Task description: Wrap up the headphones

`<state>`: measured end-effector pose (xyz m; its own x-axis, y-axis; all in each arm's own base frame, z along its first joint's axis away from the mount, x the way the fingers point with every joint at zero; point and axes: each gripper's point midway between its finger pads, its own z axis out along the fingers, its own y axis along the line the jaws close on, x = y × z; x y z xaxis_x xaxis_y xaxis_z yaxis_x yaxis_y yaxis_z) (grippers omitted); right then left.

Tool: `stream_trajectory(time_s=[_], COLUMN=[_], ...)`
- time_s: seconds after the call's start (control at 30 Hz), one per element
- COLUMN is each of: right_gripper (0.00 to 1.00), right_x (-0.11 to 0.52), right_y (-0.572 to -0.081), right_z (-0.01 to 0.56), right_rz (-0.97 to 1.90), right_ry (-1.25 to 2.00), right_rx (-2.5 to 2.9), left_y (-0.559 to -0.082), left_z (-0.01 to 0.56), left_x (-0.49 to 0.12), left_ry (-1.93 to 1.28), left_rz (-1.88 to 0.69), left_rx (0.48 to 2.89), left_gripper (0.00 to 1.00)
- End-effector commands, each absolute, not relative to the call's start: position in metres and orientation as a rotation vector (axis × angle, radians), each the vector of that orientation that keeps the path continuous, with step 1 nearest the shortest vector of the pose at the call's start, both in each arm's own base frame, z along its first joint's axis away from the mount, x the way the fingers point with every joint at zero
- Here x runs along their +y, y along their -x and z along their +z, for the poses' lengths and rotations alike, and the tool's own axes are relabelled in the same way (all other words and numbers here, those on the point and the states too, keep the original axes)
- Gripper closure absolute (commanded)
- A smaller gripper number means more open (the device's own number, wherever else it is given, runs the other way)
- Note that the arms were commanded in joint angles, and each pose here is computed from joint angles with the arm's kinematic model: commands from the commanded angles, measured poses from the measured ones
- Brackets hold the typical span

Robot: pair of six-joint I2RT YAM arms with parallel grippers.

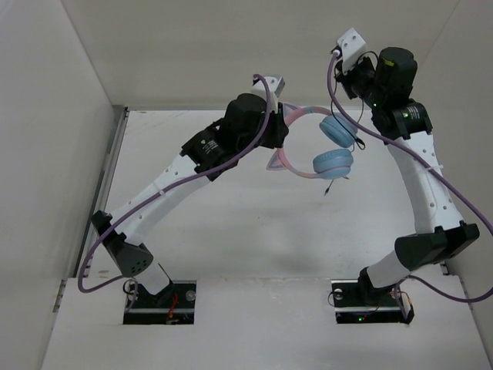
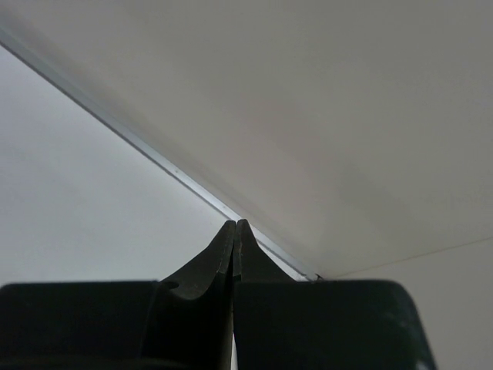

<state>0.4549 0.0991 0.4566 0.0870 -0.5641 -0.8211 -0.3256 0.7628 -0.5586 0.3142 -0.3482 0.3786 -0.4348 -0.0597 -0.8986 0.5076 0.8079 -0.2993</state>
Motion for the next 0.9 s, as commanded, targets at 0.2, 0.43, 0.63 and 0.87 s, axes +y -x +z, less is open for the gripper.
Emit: stream_trajectory(time_s=[0.2, 0.43, 0.63, 0.87], right_gripper=[1.00, 1.00, 1.00, 1.00], right_x=[0.140, 0.144, 0.141, 0.148], right_y=[-0.438, -0.428, -0.417, -0.393], right_z=[0.456, 0.451, 0.464, 0.481], right_rz=[0.095, 0.261, 0.461, 0.691], right_ry=[0.745, 0.700, 0.604, 0.569], right_rx=[1.531, 1.571, 1.580, 1.557], left_y=[-0.298, -0.294, -0.281, -0.282], left_z=[0.502, 0.528, 0.538, 0.546], left_x=[-0.356, -0.361, -0.370, -0.375], left_ry=[-0.255, -0.251, -0.291, -0.294], left_rz=[-0.937, -0.969, -0.990, -1.001], left_rx=[1.606, 1.536, 1.500, 1.478], left_gripper=[1.00, 1.00, 1.00, 1.00])
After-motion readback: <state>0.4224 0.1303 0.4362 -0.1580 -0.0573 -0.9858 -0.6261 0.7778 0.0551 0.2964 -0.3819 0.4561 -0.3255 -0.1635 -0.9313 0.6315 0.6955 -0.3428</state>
